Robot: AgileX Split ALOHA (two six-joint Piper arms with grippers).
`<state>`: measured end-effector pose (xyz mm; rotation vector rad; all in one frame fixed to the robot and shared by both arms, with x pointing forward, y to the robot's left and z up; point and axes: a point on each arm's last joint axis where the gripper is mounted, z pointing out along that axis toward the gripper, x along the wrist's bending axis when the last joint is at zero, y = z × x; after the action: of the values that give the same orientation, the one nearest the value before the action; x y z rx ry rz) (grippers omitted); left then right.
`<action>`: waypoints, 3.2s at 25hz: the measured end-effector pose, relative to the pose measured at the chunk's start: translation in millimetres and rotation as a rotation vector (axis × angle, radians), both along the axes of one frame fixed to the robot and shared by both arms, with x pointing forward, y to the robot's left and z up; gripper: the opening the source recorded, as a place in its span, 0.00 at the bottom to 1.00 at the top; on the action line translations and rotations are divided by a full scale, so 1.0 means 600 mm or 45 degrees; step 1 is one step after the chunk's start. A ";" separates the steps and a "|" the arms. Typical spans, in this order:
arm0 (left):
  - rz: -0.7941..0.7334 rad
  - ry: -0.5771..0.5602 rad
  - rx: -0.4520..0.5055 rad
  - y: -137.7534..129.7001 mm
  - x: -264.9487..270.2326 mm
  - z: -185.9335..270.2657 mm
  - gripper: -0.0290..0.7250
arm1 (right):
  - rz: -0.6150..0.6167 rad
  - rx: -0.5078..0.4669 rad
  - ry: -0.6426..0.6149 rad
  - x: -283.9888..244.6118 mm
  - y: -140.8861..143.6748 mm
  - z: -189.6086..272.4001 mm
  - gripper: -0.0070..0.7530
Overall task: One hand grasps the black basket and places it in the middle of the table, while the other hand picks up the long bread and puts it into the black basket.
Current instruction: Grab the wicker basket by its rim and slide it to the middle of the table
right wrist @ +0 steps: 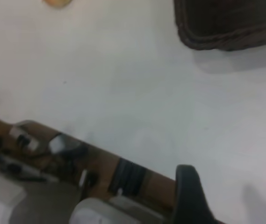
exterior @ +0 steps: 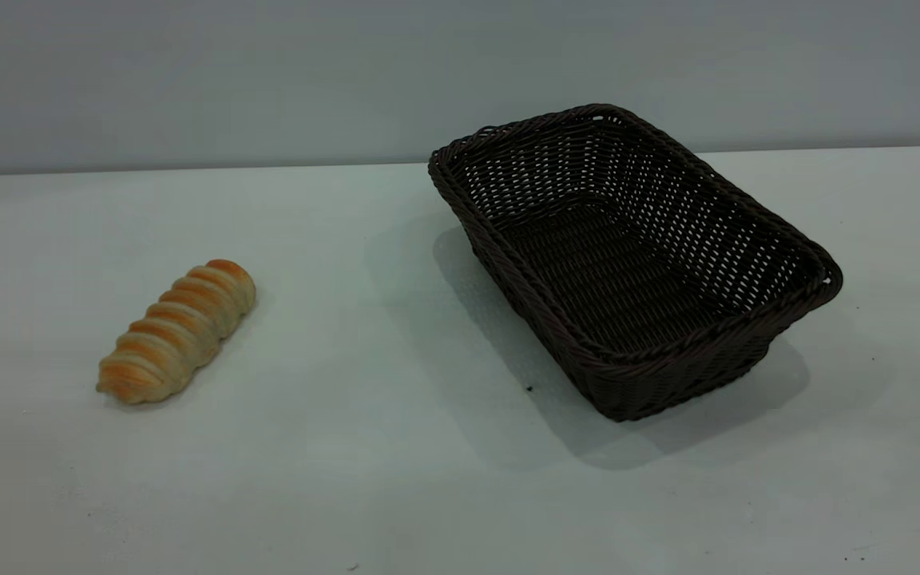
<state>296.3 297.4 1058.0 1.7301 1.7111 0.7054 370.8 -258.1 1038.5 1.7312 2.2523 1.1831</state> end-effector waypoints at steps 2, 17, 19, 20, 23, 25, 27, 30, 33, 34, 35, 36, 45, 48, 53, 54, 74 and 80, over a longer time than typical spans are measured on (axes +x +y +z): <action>0.000 0.055 0.002 -0.001 0.019 0.001 0.64 | 0.015 0.003 0.034 0.024 -0.001 -0.002 0.69; 0.001 0.159 0.005 -0.002 0.048 -0.003 0.64 | 0.201 -0.118 0.229 0.160 0.123 -0.066 0.70; 0.001 0.159 0.005 -0.002 0.048 -0.003 0.64 | 0.177 -0.145 0.299 0.180 0.137 -0.091 0.70; 0.001 0.159 0.005 -0.002 0.048 -0.003 0.64 | 0.146 -0.149 0.342 0.190 0.141 -0.106 0.70; 0.001 0.159 0.005 -0.002 0.048 -0.003 0.64 | 0.029 -0.154 0.414 0.219 0.147 -0.141 0.70; 0.001 0.159 0.005 -0.002 0.048 -0.003 0.64 | -0.060 -0.149 0.424 0.232 0.147 -0.158 0.70; 0.001 0.159 0.005 -0.002 0.048 -0.003 0.64 | -0.150 -0.132 0.456 0.239 0.146 -0.171 0.70; 0.001 0.159 0.005 -0.002 0.048 -0.003 0.64 | -0.296 -0.084 0.529 0.245 0.141 -0.182 0.70; 0.001 0.159 0.005 -0.002 0.048 -0.003 0.64 | -0.476 -0.028 0.583 0.258 0.126 -0.193 0.67; 0.001 0.159 0.005 -0.002 0.048 -0.003 0.64 | -0.534 -0.012 0.603 0.262 0.119 -0.198 0.65; 0.001 0.159 0.005 -0.002 0.048 -0.003 0.64 | -0.587 0.004 0.619 0.265 0.113 -0.202 0.63; 0.001 0.159 0.005 -0.002 0.048 -0.003 0.64 | -0.628 0.013 0.630 0.269 0.108 -0.206 0.61; 0.001 0.159 0.005 -0.002 0.048 -0.003 0.64 | -0.839 0.127 0.626 0.289 0.103 -0.228 0.59; 0.001 0.159 0.005 -0.002 0.048 -0.003 0.64 | -0.858 0.111 0.650 0.291 0.102 -0.245 0.59; 0.001 0.160 0.005 -0.002 0.048 -0.003 0.64 | -0.898 0.116 0.669 0.294 0.101 -0.259 0.59; 0.001 0.160 0.005 -0.002 0.048 -0.003 0.64 | -0.907 0.122 0.666 0.295 0.101 -0.259 0.59; 0.001 0.159 0.005 -0.002 0.048 -0.003 0.64 | -1.131 0.165 0.659 0.334 0.098 -0.322 0.57; 0.001 0.159 0.005 -0.002 0.048 -0.003 0.64 | -1.160 0.207 0.648 0.361 0.099 -0.325 0.19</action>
<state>325.2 296.4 1056.0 1.8103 1.7943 0.6127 587.4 -198.6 843.5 2.8738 1.1681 0.7609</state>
